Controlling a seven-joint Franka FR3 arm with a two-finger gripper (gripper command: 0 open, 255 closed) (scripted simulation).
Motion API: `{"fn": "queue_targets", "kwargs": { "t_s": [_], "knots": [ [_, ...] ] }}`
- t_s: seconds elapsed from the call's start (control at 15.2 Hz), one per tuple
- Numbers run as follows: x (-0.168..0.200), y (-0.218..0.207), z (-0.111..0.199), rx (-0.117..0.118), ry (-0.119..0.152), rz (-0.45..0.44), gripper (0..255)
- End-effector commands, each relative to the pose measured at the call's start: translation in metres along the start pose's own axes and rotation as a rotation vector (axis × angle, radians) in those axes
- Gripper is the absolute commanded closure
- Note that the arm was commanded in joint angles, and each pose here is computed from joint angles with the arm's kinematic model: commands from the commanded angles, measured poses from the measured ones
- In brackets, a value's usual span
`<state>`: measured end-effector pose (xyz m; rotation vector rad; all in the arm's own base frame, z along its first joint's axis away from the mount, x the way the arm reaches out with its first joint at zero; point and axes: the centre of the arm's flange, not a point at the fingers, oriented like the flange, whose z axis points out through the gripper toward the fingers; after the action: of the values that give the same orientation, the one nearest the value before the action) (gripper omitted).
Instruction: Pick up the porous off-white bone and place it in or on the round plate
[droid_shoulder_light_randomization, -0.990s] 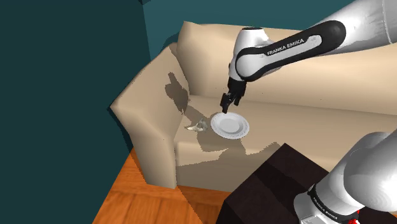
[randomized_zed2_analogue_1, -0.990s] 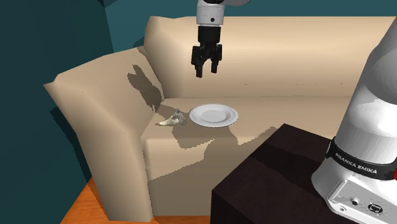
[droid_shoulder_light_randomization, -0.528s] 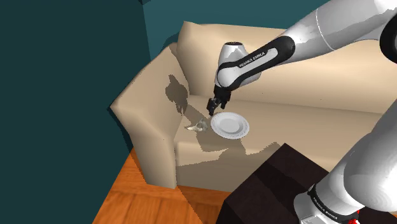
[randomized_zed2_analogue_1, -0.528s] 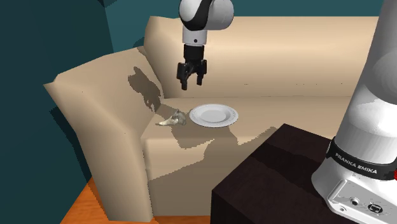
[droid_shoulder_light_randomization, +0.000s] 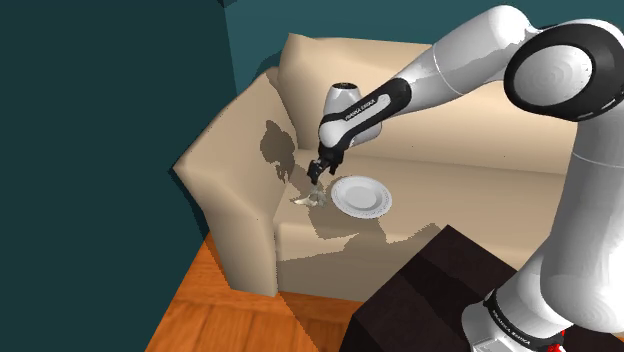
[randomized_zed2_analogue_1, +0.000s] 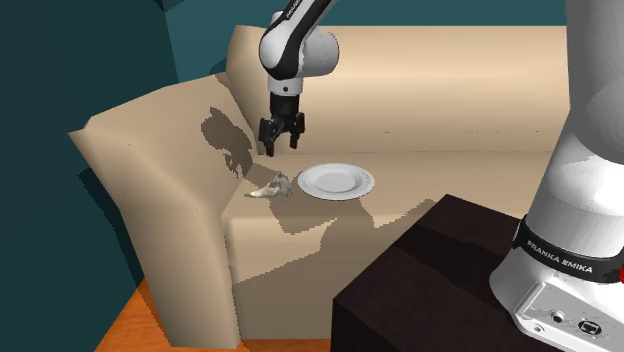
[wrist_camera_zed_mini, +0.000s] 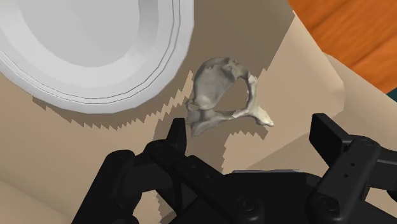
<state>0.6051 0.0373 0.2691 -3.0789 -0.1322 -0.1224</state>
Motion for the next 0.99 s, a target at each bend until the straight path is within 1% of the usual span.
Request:
{"fn": "queue_targets", "kwargs": {
  "t_s": [0.0, 0.4, 0.86, 0.92],
  "knots": [
    [0.004, 0.0, 0.014, 0.0, 0.003, 0.001, 0],
    [0.004, 0.0, 0.044, 0.0, 0.003, 0.001, 0],
    [0.004, 0.0, 0.044, 0.0, 0.003, 0.001, 0],
    [0.004, 0.0, 0.044, 0.0, 0.003, 0.001, 255]
  ]
}}
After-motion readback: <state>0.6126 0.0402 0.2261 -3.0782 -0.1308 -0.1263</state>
